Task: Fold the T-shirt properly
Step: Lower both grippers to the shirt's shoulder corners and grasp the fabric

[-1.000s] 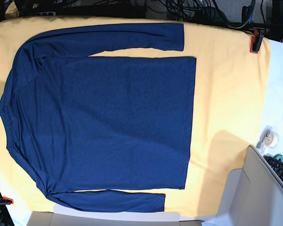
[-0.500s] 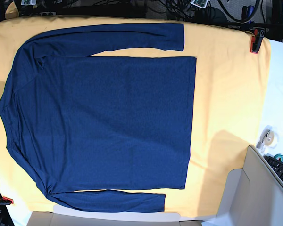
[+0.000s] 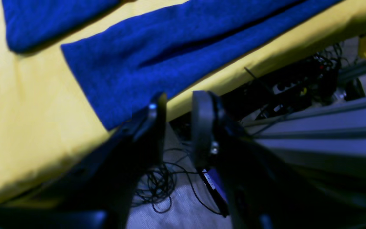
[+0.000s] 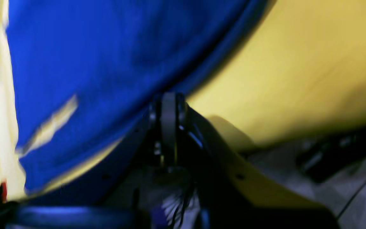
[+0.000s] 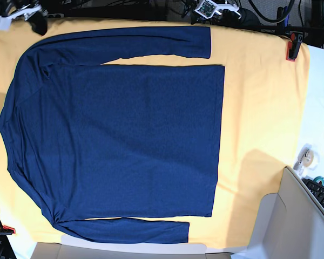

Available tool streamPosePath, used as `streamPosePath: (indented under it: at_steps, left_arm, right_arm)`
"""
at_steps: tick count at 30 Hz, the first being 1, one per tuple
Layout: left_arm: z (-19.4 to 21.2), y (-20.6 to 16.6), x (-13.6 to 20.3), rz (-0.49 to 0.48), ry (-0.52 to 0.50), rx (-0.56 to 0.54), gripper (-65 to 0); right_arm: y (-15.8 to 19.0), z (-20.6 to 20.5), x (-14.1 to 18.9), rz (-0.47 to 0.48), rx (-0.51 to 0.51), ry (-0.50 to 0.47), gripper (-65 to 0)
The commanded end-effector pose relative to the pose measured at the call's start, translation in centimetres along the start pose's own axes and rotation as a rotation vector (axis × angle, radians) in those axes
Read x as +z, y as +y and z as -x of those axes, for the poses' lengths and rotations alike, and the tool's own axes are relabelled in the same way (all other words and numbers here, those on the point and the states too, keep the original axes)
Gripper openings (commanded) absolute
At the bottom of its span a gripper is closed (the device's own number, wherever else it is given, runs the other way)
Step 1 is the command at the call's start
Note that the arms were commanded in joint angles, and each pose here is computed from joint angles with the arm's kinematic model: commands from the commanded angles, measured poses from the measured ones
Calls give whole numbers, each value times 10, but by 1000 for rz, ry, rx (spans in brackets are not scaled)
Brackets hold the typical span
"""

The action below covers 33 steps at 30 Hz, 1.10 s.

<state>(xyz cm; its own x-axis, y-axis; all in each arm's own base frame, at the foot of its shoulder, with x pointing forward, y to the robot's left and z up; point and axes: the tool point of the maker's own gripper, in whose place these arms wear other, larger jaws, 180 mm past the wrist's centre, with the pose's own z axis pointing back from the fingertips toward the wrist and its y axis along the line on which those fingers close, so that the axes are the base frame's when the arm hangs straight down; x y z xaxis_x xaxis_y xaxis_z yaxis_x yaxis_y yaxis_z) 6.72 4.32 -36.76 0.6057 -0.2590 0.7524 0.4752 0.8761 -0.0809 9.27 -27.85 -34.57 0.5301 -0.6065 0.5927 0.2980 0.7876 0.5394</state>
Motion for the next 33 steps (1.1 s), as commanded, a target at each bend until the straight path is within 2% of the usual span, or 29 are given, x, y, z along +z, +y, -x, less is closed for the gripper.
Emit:
streamPosePath:
  at_steps: [1, 5, 10, 13, 18, 24, 33]
  left_arm:
    - [-18, 2, -2, -21, -67, 53, -484]
    - [-30, 10, -10, -4, -100, 131, -480]
    - [-33, 28, -16, 1, -90, 208, -479]
    - [-36, 50, -15, -42, -104, 260, -478]
    - [-37, 70, -13, -93, -116, 267, -478]
    - [-38, 70, -13, -93, -117, 266, -478]
    - [-38, 70, -13, -90, -119, 283, -478]
  right_arm:
    - [1, -14, 5, -6, 14, -30, -648]
    - [-10, -32, 9, 35, 14, -56, -591]
    - [-17, -42, 9, 67, 2, -52, -393]
    - [-13, -50, 4, 50, 0, -80, -328]
    - [-23, -40, -12, 40, -107, -104, -327]
    - [-45, -11, -33, 47, -244, -58, -327]
    - [-35, -6, -56, 19, -254, -44, -327]
